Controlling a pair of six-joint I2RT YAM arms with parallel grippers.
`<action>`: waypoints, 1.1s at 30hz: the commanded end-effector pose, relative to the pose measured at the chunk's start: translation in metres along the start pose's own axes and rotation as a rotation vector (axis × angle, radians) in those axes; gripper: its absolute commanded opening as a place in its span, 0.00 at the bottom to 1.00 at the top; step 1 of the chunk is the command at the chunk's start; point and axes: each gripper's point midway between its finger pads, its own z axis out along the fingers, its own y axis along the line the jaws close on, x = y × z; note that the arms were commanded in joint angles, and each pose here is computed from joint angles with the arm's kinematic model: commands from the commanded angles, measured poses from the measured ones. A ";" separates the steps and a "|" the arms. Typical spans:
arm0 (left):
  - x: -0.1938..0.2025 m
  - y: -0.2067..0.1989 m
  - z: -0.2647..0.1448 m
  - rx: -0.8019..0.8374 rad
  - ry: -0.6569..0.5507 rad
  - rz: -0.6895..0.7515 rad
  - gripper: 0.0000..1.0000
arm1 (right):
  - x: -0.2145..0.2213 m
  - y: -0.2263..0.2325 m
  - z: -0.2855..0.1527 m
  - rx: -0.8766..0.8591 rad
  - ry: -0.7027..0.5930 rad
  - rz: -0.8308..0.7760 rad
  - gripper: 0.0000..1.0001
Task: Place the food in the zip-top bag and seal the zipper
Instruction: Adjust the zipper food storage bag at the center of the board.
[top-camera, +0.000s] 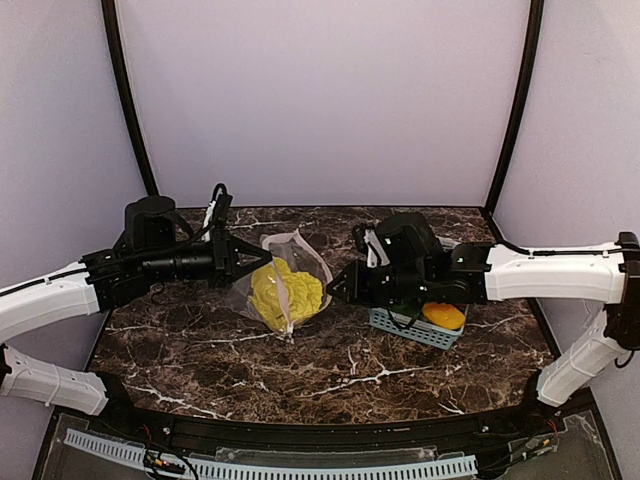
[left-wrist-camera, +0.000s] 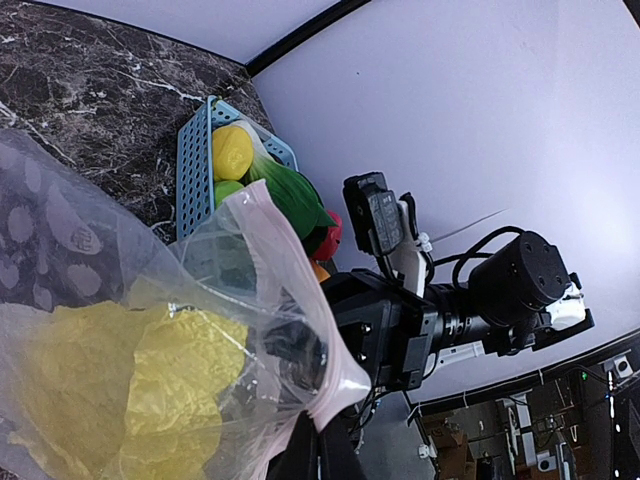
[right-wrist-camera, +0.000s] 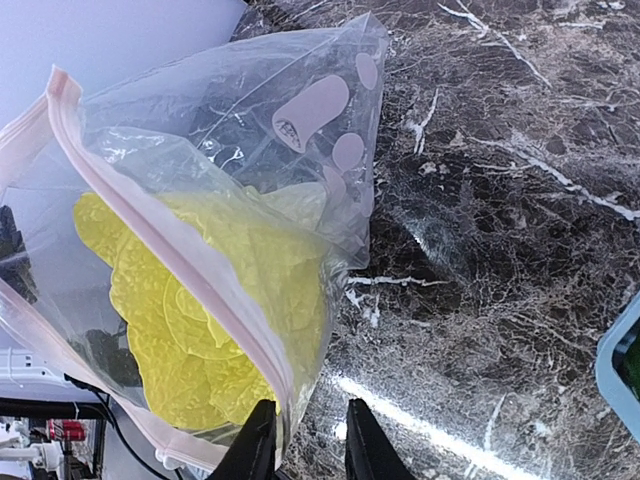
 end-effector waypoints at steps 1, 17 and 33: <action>-0.007 -0.012 -0.004 0.039 -0.021 0.018 0.01 | -0.007 0.009 0.004 -0.037 -0.003 -0.008 0.21; -0.059 -0.091 -0.007 0.100 -0.005 0.189 0.01 | -0.073 0.102 -0.051 -0.291 -0.144 -0.134 0.00; -0.029 -0.033 -0.025 -0.101 0.098 0.206 0.01 | -0.059 0.078 -0.038 -0.189 -0.077 -0.134 0.00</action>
